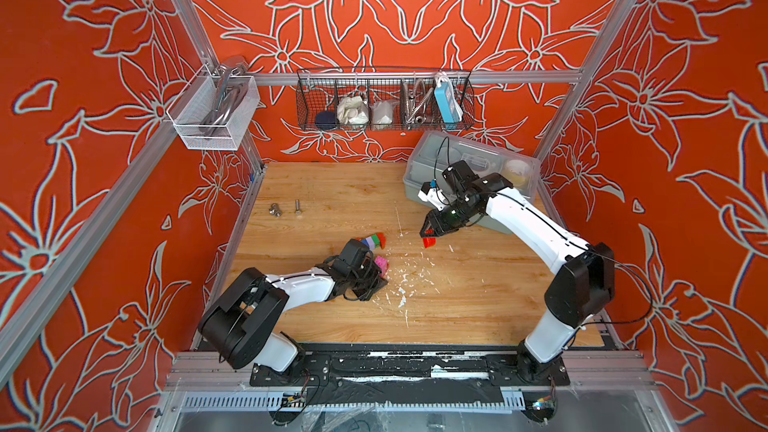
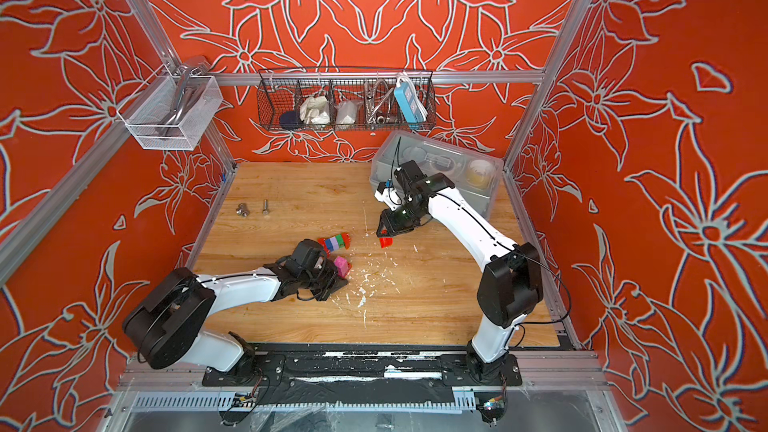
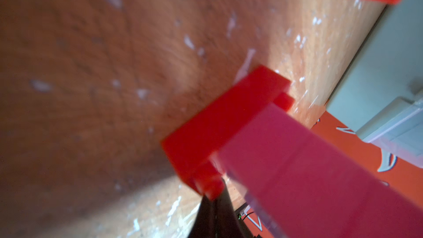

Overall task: Assemble the number 1 with lego
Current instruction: Adjust the lego brick at the center of the board.

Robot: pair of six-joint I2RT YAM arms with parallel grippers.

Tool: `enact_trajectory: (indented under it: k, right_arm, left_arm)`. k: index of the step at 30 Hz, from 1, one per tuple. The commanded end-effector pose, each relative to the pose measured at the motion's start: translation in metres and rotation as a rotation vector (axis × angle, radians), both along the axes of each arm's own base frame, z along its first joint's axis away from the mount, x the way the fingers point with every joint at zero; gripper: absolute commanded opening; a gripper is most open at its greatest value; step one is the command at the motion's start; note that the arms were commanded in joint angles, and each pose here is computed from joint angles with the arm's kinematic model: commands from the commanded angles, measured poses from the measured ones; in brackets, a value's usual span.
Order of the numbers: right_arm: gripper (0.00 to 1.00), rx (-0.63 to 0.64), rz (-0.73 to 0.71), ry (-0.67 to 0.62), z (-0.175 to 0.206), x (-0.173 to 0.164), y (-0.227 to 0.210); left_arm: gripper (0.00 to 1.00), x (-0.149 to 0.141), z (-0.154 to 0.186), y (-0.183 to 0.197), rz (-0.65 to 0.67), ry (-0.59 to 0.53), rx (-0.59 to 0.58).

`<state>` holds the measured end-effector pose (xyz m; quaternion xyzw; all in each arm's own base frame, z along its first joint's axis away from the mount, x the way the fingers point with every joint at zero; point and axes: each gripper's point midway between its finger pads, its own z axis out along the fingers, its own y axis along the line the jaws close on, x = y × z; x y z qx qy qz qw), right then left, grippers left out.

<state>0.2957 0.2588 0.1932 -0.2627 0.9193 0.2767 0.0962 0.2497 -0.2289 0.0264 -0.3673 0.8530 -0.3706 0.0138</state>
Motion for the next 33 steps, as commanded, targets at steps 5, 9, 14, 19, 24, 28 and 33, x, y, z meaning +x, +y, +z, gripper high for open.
enact_trajectory:
  k: [5, 9, 14, 19, 24, 28, 33]
  right_arm:
    - [0.16, -0.003, 0.018, -0.023, 0.007, 0.000, -0.004]
    - [0.16, -0.010, 0.048, -0.058, 0.009, -0.001, -0.006]
    - [0.17, 0.020, 0.117, -0.120, 0.017, -0.006, -0.001]
    - [0.17, 0.021, 0.232, -0.190, 0.022, -0.015, 0.009]
    - [0.16, -0.031, 0.433, -0.262, 0.019, -0.032, 0.024]
    - [0.15, -0.121, 0.562, -0.271, 0.012, -0.037, 0.031]
    - [0.15, -0.239, 0.644, -0.285, -0.005, -0.021, 0.042]
  left_arm:
    - [0.00, 0.007, -0.009, 0.015, 0.056, -0.013, 0.053]
    - [0.00, 0.008, -0.009, 0.038, 0.083, -0.025, 0.109]
    - [0.00, 0.019, -0.006, 0.050, 0.065, -0.051, 0.116]
    - [0.02, 0.037, 0.001, 0.040, 0.011, -0.078, 0.083]
    - [0.02, 0.033, 0.008, 0.049, -0.033, -0.058, 0.117]
    - [0.04, 0.022, 0.022, 0.072, -0.049, -0.054, 0.160]
    - [0.05, 0.017, 0.048, 0.096, -0.131, -0.068, 0.226]
